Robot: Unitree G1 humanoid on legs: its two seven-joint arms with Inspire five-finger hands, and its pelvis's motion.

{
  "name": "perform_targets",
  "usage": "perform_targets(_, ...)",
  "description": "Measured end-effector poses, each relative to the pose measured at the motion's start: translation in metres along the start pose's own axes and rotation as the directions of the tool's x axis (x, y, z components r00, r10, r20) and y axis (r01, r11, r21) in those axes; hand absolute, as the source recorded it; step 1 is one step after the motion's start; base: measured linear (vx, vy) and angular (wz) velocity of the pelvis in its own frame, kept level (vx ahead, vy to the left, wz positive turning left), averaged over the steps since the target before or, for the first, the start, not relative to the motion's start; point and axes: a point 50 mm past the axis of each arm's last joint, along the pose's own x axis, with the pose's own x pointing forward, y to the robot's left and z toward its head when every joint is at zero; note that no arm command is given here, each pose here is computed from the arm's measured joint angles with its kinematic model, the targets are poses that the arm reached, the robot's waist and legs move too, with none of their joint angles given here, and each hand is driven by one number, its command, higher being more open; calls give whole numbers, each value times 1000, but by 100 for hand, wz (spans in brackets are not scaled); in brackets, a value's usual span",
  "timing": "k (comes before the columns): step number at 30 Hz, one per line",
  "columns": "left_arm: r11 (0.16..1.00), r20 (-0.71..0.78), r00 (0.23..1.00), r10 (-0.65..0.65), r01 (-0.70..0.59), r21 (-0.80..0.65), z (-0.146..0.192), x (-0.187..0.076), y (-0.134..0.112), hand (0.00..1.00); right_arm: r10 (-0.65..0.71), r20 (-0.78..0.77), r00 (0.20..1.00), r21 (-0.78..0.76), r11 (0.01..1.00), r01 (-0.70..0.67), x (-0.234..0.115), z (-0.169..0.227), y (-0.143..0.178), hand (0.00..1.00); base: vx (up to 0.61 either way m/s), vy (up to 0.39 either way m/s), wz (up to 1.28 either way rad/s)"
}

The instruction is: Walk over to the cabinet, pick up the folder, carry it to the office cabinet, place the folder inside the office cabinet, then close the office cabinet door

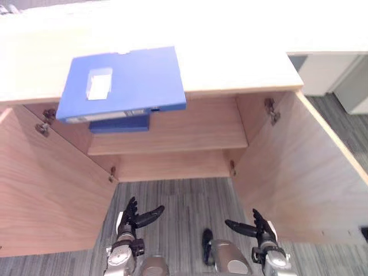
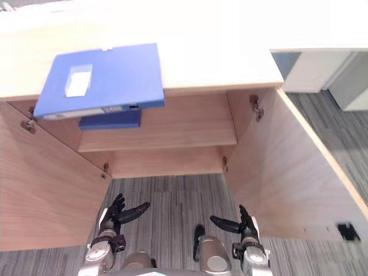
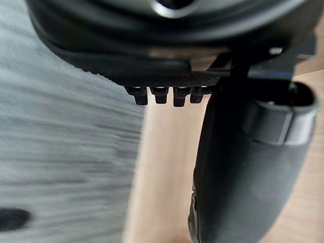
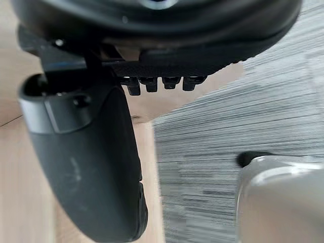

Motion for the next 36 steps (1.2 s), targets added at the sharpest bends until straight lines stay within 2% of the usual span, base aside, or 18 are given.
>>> perform_targets(7,999,38,999,34,-34,-5,9,1,9,100,-88,-14,996,59,994,88,3,0,-19,100,281,85,4)
perform_targets(10,998,131,989,67,-66,-14,31,1,19,100,-96,-24,995,63,993,97,1,-4,-20,100,163,139,28)
perform_targets(13,988,227,961,155,-148,-49,50,-7,35,100,-91,-21,996,60,994,92,1,-3,-19,100,98,77,17)
perform_targets(17,975,421,879,222,-209,-76,89,-31,48,100,-88,-14,996,55,995,88,1,-3,-17,100,17,-6,34)
perform_targets(23,974,674,717,176,-225,-15,140,-70,39,100,-73,-15,997,25,997,73,0,-4,-15,100,-49,-12,26)
perform_targets(25,969,764,632,126,-243,41,159,-87,32,100,-51,-11,999,-3,999,51,0,-4,-13,100,-94,-8,13)
perform_targets(26,961,823,565,58,-254,106,174,-98,27,100,-34,-12,999,-19,999,34,0,-5,-10,100,-73,-10,20)
perform_targets(27,960,831,554,45,-255,118,177,-100,26,100,-32,-13,999,-21,999,31,0,-5,-9,100,-66,-4,24)
perform_targets(29,937,894,440,-81,-271,219,198,-117,18,100,-15,-19,1000,-50,999,14,-1,-8,-6,100,-44,-5,11)
perform_targets(31,915,912,368,-183,-276,295,207,-126,10,100,-3,-20,1000,-74,997,1,-2,-9,-5,100,-37,-9,0)
perform_targets(34,844,885,322,-338,-313,436,211,-127,-5,100,14,-29,999,-95,995,-17,-2,-11,-3,100,-8,-11,-4)
perform_targets(36,764,834,307,-459,-342,547,209,-123,-19,100,21,-31,999,-99,995,-24,-3,-12,-2,100,-17,-22,-8)
